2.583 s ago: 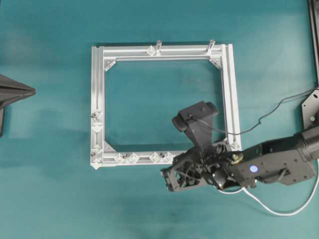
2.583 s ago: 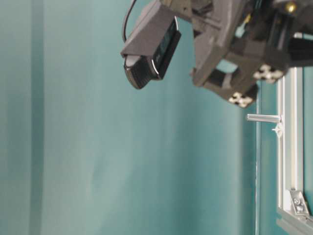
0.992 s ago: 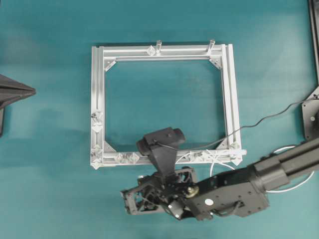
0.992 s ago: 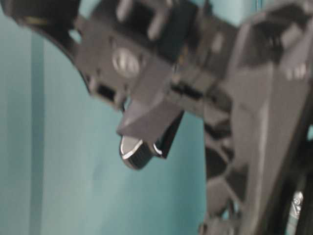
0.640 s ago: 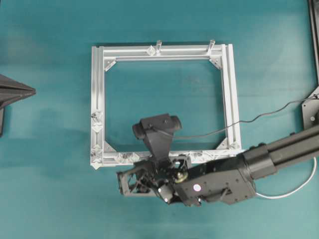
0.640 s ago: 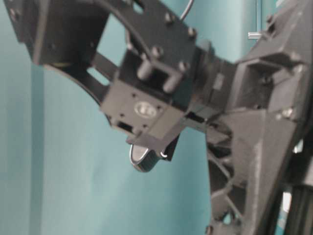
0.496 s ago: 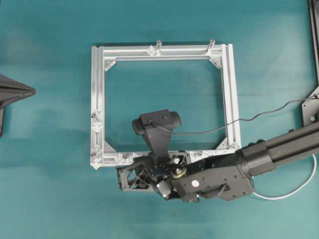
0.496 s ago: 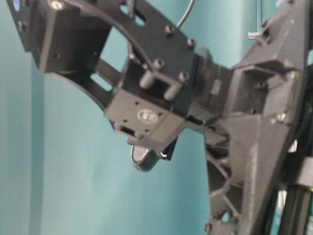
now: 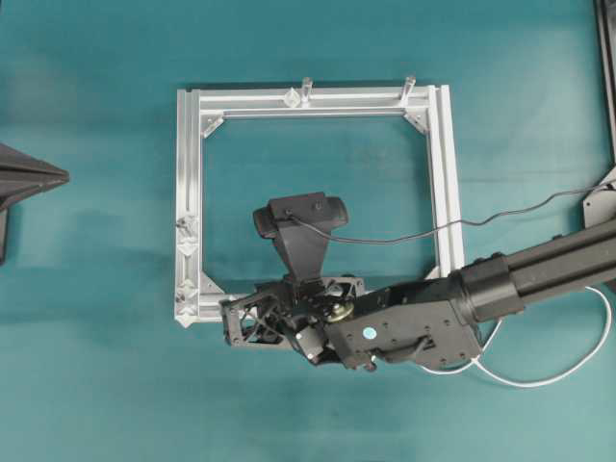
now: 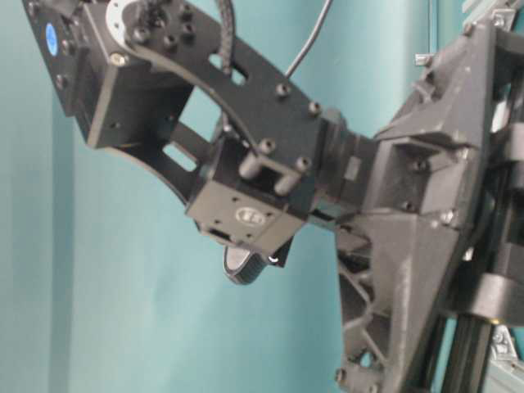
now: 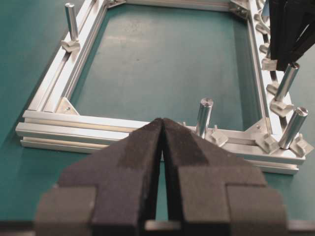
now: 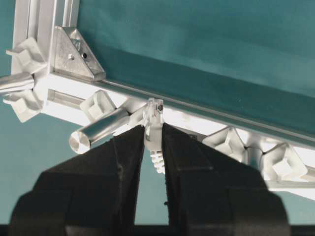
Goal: Move the cable alternately left and right between 8 closely spaced pins so it hooks onto each one.
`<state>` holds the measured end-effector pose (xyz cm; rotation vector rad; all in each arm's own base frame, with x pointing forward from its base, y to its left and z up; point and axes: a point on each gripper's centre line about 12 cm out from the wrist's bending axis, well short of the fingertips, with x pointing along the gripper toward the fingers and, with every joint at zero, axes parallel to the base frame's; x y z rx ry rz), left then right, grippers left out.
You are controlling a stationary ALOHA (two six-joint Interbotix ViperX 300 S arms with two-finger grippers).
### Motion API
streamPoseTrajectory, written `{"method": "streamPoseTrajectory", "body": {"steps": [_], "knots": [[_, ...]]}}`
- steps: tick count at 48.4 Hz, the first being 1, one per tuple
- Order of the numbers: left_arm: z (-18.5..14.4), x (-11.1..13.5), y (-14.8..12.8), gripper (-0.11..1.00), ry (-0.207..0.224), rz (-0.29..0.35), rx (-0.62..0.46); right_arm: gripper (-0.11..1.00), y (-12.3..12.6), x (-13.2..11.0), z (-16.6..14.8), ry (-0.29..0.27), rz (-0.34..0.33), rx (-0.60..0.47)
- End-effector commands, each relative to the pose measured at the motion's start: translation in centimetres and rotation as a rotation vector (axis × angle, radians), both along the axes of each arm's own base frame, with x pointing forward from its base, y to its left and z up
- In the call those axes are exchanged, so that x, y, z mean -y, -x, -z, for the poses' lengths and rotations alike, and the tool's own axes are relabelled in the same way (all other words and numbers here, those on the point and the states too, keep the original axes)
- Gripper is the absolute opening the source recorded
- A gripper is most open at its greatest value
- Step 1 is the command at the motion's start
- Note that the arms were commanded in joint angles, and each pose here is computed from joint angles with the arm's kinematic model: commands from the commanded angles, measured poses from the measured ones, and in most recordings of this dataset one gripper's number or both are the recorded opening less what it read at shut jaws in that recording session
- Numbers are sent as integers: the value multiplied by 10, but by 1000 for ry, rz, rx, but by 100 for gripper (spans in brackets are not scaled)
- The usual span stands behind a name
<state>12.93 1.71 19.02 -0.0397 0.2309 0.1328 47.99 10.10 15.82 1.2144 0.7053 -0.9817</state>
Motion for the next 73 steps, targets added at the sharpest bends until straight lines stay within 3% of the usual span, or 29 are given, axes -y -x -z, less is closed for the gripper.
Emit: {"method": "streamPoseTrajectory", "body": {"steps": [1,42,73], "knots": [[-7,0,-1,0,-1,-1,17,17,-2,0,-15,-6,-3,36],[-7,0,-1,0,-2,-1,17,17,-4,8,-15,6,-2,45],[-7,0,-1,0,-2,-1,17,17,-12,65,-20,74,-16,17]]}}
